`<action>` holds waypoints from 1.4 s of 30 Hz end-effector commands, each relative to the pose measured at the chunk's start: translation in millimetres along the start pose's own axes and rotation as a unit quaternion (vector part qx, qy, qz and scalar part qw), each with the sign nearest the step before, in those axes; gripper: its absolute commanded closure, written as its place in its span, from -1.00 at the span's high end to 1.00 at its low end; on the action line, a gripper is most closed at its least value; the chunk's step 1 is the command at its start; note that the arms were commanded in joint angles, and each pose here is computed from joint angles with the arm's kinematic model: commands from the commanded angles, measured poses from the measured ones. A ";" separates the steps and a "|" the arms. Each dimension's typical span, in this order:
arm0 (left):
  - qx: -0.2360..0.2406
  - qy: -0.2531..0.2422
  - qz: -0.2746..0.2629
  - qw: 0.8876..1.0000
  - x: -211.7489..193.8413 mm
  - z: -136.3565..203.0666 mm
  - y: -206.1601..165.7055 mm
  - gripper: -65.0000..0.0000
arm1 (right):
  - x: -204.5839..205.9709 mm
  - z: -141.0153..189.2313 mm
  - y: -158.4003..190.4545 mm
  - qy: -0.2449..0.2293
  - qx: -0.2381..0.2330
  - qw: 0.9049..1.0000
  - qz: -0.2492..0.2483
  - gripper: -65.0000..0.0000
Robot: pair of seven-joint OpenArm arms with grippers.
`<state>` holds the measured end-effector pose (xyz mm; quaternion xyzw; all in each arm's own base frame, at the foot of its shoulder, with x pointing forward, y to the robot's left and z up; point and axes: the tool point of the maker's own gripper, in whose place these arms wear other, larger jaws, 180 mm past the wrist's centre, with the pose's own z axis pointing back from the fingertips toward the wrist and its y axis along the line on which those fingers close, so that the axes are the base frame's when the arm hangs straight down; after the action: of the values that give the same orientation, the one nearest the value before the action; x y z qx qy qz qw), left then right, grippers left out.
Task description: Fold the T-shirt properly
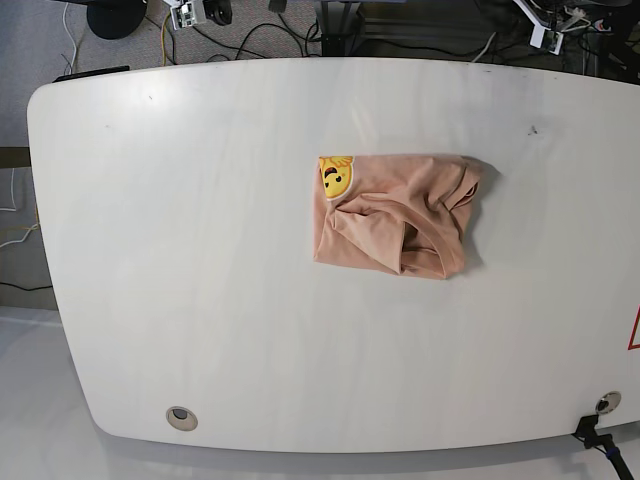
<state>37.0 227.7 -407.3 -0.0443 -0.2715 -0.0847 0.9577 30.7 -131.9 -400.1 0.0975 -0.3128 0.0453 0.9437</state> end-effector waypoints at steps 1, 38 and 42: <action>-0.005 -0.001 0.015 1.000 -7.1 0.1 -1.7 -0.71 | -14.2 3.8 0.5 0.015 0.002 1.000 -0.006 -1.00; -0.034 0.258 0.133 0.956 -180.6 -174.2 -68.7 -0.71 | -203.0 -140.4 -52.7 0.293 -0.037 0.951 -0.091 -1.00; -0.007 0.277 0.127 0.953 -186.8 -175.6 -62.3 -0.71 | -211.9 -145.5 -57.2 0.317 -0.048 0.941 -0.105 -1.00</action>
<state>-32.3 165.7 -652.3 -0.0666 0.0028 0.0251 0.9975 -31.4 -153.6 -646.8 0.0747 -0.0131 -0.0354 0.9965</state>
